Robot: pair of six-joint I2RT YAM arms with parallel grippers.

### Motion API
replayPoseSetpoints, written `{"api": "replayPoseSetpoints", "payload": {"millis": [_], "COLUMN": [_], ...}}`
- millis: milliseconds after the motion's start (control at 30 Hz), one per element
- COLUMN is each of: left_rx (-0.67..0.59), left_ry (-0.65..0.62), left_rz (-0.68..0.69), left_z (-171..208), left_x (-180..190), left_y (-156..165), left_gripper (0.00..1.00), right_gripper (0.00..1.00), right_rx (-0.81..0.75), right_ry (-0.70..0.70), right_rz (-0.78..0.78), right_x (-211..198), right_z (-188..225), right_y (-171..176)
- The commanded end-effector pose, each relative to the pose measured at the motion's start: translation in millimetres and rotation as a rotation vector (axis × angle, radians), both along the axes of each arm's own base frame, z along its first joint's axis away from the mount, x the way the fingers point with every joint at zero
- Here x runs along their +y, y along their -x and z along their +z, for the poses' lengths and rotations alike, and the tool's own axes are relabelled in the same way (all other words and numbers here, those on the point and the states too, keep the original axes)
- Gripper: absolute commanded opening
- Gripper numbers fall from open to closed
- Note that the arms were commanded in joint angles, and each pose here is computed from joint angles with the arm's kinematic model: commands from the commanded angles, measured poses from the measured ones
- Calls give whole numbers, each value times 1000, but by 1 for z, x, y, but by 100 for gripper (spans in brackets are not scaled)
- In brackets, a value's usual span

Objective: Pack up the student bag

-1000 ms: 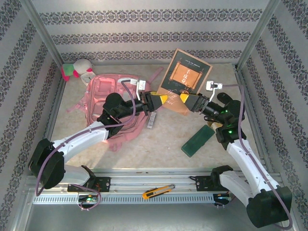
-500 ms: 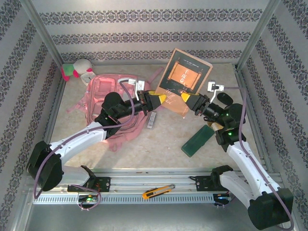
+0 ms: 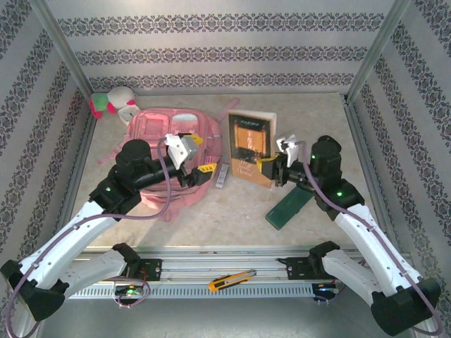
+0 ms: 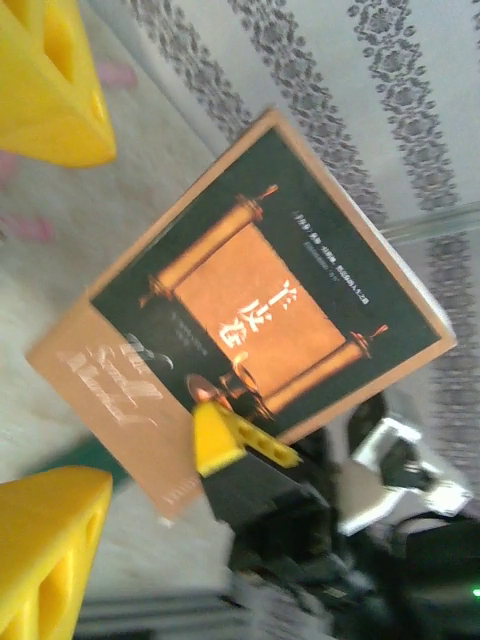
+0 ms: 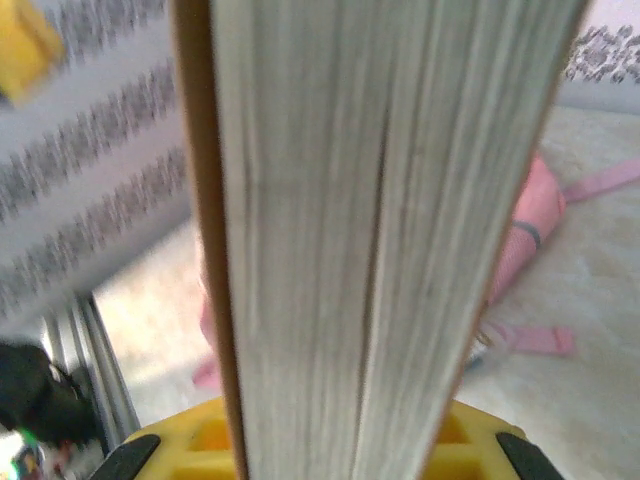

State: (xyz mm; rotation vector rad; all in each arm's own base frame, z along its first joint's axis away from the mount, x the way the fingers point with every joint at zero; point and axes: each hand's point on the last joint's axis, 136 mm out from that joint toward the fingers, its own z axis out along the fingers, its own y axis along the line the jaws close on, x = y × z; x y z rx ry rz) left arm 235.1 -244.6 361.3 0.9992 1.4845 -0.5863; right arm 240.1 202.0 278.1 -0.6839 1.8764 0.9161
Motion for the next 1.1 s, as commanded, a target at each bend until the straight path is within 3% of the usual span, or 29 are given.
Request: {"api": "replayPoseSetpoints", "payload": {"millis": [0, 100, 233, 500, 667, 733, 767, 800, 833, 933, 1067], "left_rx": [20, 32, 34, 138, 163, 164, 160, 155, 142, 119, 130], "left_ry": [-468, -560, -546, -421, -408, -401, -388, -373, -346, -209, 19], "left_rz": [-87, -113, -153, -309, -362, -368, -359, -344, -329, -286, -299], "left_z": [-75, -85, -89, -96, -102, -103, -101, -98, -94, -75, -40], "left_x": [30, 37, 30, -1, -7, -8, -9, -9, -9, -3, 4], "left_y": [21, 25, 26, 39, 45, 45, 43, 40, 38, 26, 19], "left_gripper": [81, 89, 92, 86, 68, 44, 21, 6, 0, 0, 0], "right_gripper": [0, 0, 0, 0, 0, 0, 0, 3, 11, 33, 52], "right_rx": [-159, -216, -271, -344, -368, -380, -381, -379, -371, -330, -268], "right_ry": [278, 447, 604, 592, 551, 533, 518, 501, 473, 336, 30], "right_rz": [162, 301, 445, 566, 579, 575, 568, 555, 532, 427, 276], "right_x": [5, 15, 25, 49, 58, 60, 60, 59, 56, 38, 6], "right_z": [-17, -37, -57, -50, -41, -36, -33, -30, -26, -17, 8], "right_y": [20, 38, 54, 61, 60, 58, 57, 55, 51, 36, 19]}}
